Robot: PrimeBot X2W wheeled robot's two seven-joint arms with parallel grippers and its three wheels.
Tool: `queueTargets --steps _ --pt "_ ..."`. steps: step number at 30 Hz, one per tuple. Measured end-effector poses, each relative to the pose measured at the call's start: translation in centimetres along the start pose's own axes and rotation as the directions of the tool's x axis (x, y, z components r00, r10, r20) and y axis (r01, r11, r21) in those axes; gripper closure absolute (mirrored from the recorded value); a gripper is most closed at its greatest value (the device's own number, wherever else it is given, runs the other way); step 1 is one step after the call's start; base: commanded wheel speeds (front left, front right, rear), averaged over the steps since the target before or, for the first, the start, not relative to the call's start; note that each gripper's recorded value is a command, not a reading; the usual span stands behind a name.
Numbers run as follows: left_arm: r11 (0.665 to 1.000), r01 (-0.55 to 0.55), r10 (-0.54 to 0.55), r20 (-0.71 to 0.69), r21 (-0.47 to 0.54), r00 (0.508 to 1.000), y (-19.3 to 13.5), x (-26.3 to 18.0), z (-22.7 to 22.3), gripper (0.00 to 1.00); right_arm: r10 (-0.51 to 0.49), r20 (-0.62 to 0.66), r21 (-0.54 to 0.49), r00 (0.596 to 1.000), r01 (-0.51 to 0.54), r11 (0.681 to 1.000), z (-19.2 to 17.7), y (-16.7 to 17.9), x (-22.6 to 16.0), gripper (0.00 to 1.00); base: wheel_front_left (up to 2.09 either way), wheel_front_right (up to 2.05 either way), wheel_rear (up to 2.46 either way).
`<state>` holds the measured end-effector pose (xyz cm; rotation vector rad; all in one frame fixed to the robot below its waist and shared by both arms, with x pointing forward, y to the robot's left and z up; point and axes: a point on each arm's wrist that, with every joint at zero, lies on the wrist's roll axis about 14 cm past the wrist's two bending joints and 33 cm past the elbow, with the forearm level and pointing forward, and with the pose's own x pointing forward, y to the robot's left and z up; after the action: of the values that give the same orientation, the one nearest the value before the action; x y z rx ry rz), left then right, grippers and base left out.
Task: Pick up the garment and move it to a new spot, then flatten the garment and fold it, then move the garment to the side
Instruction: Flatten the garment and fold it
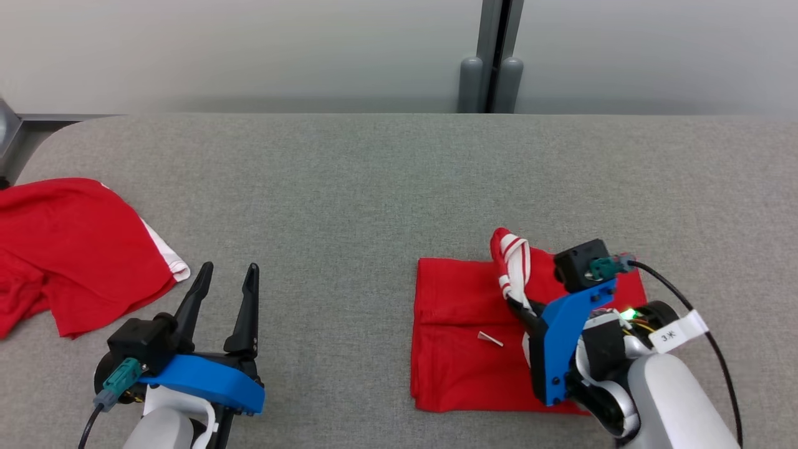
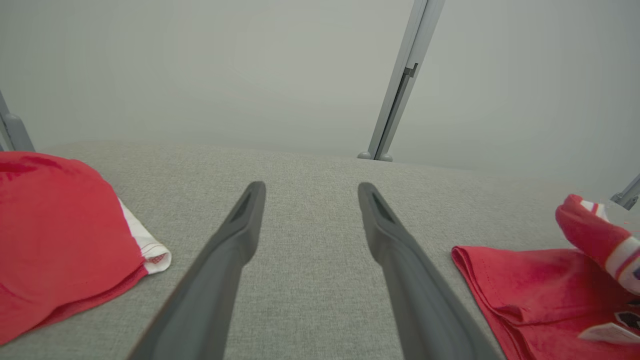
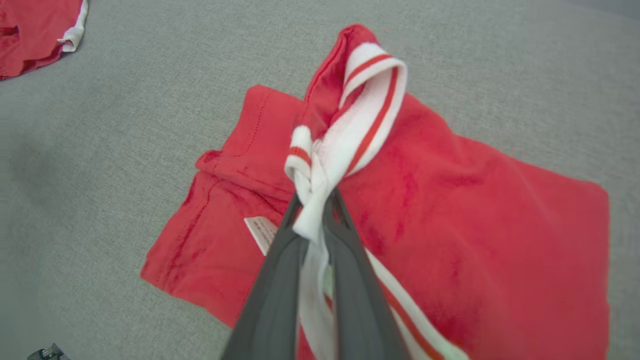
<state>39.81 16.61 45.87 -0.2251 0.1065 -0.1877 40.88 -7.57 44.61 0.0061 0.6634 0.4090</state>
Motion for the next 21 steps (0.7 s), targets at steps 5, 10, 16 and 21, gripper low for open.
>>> queueTargets --steps 5,10,16,21 --pt "1.0 -0.01 0.01 -0.004 0.001 1.0 0.3 -0.4 -0.1 0.0 0.084 -0.039 -0.012 0.996 -0.085 0.996 -0.5 2.6 2.1 1.0 0.0 0.0 0.0" --pt "1.0 -0.019 0.019 -0.006 0.0 1.0 0.6 -0.7 -0.1 0.0 0.167 -0.07 -0.002 0.983 -0.168 0.986 -1.0 5.0 3.5 1.0 0.0 0.0 0.0" --pt "0.999 -0.035 0.035 -0.008 0.0 0.999 1.1 -1.0 -0.1 0.0 0.173 -0.1 0.008 0.98 -0.173 0.985 -1.5 5.1 4.9 1.0 0.0 0.0 0.0" --pt "0.999 -0.044 0.043 -0.005 -0.001 0.999 1.4 -1.0 0.0 0.0 0.214 -0.073 0.034 0.974 -0.212 0.977 -1.1 6.1 5.3 0.0 0.0 0.0 0.0"
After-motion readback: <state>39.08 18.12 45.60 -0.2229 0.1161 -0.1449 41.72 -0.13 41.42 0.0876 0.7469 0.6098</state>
